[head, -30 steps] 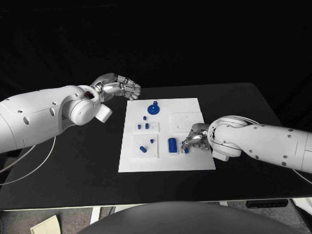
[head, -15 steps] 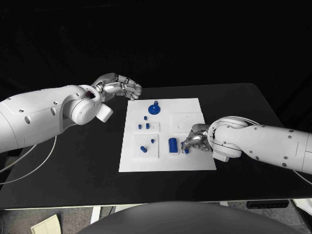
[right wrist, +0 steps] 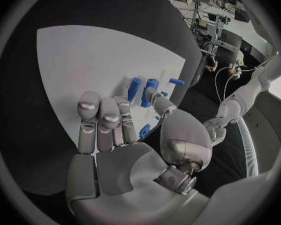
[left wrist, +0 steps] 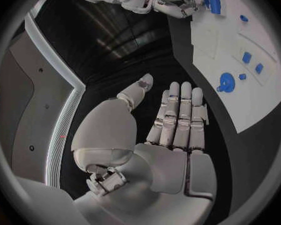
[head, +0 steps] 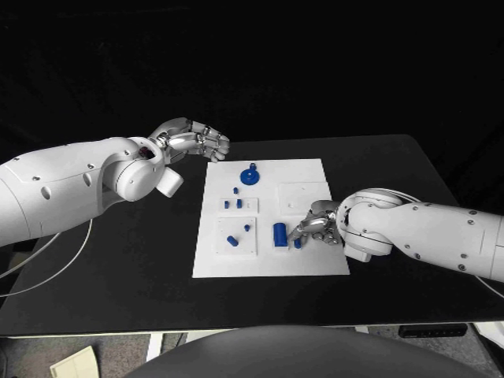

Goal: Assemble the parts on the task board

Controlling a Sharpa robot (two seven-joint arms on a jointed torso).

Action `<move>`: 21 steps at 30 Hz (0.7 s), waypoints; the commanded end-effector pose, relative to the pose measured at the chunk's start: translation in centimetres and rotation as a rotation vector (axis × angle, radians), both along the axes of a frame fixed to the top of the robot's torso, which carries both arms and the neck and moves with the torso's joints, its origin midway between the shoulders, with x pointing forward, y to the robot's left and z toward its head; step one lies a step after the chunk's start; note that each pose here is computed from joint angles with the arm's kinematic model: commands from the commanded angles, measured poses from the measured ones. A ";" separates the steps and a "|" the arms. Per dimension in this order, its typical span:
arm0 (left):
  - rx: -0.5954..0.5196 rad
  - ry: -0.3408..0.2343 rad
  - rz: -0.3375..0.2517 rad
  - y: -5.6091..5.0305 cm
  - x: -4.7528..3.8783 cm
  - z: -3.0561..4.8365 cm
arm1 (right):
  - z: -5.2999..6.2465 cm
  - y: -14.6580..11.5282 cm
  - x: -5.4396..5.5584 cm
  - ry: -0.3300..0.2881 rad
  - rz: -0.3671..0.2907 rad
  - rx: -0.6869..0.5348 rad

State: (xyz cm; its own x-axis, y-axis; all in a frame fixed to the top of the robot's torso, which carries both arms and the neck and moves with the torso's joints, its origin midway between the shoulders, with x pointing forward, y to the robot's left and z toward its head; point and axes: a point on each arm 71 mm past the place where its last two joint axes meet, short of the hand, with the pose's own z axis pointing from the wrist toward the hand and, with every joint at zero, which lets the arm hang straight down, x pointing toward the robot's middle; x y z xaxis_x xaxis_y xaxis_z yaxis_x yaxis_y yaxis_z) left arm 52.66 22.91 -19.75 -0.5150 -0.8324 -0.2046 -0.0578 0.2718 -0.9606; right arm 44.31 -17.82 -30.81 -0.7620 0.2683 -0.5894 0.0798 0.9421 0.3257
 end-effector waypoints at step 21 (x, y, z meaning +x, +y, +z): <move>-0.011 0.000 -0.012 -0.1 -0.07 0.07 | -0.4 -1.5 -1.2 0.038 0.077 0.008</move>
State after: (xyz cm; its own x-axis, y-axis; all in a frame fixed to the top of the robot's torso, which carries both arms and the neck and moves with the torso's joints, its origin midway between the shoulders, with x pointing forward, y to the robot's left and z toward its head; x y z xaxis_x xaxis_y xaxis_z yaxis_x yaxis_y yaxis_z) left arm 52.66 23.02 -19.76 -0.5136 -0.8332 -0.2050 -0.0588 0.2725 -0.9604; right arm 43.28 -19.49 -31.15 -0.7924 0.2429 -0.5596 0.0511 0.9405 0.3359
